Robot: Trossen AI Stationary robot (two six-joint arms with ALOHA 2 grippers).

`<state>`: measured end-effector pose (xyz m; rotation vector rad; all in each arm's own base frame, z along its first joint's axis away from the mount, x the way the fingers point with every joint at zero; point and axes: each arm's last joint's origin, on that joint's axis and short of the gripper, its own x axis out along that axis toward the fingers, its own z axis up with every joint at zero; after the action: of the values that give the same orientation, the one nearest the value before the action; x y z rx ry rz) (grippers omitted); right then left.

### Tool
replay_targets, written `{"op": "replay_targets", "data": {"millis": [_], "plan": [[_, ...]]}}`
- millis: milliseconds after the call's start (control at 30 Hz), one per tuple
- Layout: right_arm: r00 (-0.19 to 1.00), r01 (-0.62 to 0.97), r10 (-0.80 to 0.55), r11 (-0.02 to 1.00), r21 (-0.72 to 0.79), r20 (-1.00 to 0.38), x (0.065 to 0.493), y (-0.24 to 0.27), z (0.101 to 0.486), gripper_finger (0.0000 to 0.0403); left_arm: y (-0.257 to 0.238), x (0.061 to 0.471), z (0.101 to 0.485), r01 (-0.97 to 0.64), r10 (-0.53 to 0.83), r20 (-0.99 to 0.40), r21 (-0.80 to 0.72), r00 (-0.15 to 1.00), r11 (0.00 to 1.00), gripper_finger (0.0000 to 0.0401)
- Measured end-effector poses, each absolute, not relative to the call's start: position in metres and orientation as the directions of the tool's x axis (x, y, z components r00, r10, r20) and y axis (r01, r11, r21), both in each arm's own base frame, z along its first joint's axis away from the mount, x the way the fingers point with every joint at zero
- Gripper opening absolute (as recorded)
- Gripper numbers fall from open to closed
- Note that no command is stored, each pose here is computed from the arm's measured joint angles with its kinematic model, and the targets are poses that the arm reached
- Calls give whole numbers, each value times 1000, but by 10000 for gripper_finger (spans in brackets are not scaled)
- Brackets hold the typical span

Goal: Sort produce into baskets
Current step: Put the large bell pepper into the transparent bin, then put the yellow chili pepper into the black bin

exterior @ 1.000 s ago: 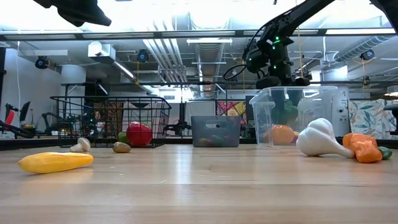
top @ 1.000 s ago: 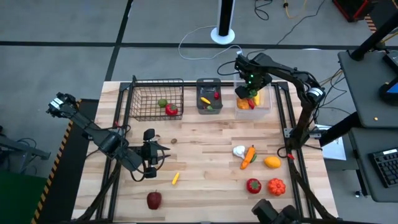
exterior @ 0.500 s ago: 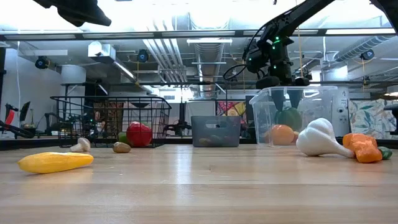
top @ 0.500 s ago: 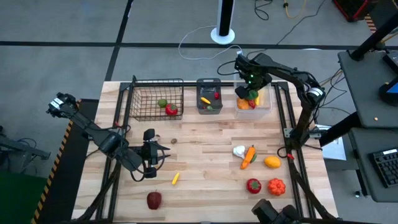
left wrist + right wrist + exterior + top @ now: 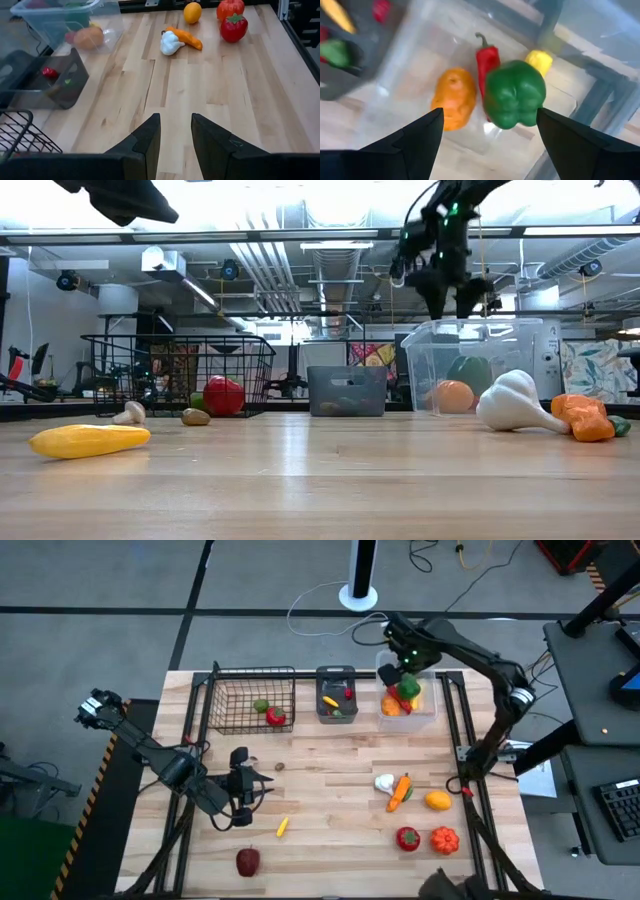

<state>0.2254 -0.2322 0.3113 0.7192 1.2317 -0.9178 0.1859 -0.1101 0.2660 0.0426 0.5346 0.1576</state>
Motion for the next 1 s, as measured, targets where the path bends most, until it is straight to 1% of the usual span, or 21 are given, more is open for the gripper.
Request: {"op": "replay_targets", "data": {"millis": [133,233,367,433,567,733,867,1000], "plan": [[151,877,-247,480,14,-957,226,-209,336,311,-110,185,263,-157,161,-519,52,840,986,94],[218,848,-295,529,31,-930,231,-186,350,310,-109,184,258,-158,147,-536,26,831,987,94],[267,815,-373,580,1,-889,239,-151,361,306,-111,184,252,-163,112,-568,-40,815,986,94],[283,799,-407,601,-22,-868,244,-132,365,307,-113,186,249,-183,88,-589,-103,803,978,94],[322,762,-459,645,-61,-828,253,-98,368,311,-118,187,243,-220,-12,-645,-278,764,935,94],[363,720,-446,692,-58,-818,261,-66,366,307,-125,191,233,-273,-116,-710,-409,694,871,94],[382,686,-430,725,-61,-818,269,-47,362,304,-133,198,226,-315,-148,-768,-419,623,851,94],[389,654,-424,752,-79,-818,278,-33,356,307,-139,208,221,-400,-94,-840,-350,535,847,94]]}}
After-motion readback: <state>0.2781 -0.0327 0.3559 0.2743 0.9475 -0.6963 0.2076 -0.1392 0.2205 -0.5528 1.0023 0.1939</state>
